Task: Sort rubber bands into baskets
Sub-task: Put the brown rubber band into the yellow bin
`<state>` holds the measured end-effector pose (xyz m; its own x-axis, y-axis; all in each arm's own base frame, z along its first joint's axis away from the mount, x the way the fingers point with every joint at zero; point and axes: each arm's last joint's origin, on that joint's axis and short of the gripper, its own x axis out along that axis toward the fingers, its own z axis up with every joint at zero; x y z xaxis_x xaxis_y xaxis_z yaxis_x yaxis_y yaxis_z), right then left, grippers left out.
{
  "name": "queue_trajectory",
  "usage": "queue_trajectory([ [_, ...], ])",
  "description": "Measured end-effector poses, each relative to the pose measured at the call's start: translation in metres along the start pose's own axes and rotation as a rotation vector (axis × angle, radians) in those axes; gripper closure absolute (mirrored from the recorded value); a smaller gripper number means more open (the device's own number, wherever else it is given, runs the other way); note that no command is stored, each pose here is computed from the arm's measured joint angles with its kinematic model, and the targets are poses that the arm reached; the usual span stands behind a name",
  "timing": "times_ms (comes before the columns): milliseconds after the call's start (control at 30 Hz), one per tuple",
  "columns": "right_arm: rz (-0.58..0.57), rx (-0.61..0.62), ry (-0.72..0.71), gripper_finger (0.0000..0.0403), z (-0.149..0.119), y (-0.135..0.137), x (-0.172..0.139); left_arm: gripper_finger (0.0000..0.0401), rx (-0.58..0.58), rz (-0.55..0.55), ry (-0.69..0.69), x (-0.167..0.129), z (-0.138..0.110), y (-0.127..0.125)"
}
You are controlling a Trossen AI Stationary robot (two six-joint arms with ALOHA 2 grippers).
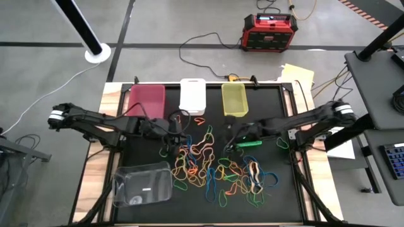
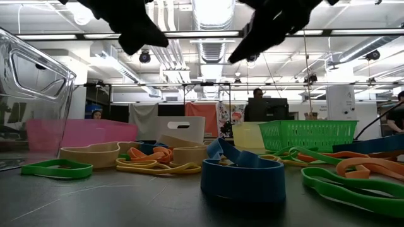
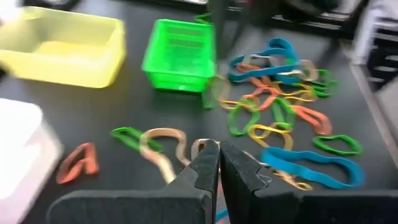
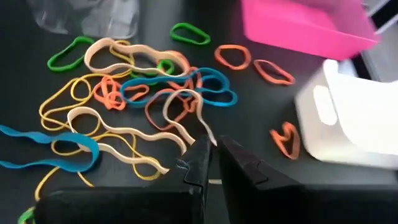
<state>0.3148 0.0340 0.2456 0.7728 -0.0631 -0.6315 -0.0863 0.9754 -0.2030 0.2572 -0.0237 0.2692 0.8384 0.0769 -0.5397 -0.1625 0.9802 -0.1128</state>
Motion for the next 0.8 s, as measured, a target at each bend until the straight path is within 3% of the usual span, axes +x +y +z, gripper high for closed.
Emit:
queue_trajectory([
  [133, 0.005, -0.019, 0.017, 0.0374, -0.004, 0.006, 0.031, 0.0401, -0.051, 0.160, -0.009, -0.016, -0.001, 0.008],
  [233, 0.006, -0.031, 0.055, 0.0374, -0.004, 0.009, 0.052, 0.0401, -0.068, 0.219, -0.035, -0.031, 0.000, 0.011],
  [467, 0.046, -0.075, 0.096, 0.0361, 0.006, 0.015, 0.092, 0.0401, -0.070, 0.209, -0.109, -0.052, 0.005, 0.014],
  [800, 0.081, -0.098, 0.152, 0.0269, 0.005, 0.021, 0.124, 0.0401, -0.052, 0.214, -0.129, -0.052, 0.007, 0.013],
])
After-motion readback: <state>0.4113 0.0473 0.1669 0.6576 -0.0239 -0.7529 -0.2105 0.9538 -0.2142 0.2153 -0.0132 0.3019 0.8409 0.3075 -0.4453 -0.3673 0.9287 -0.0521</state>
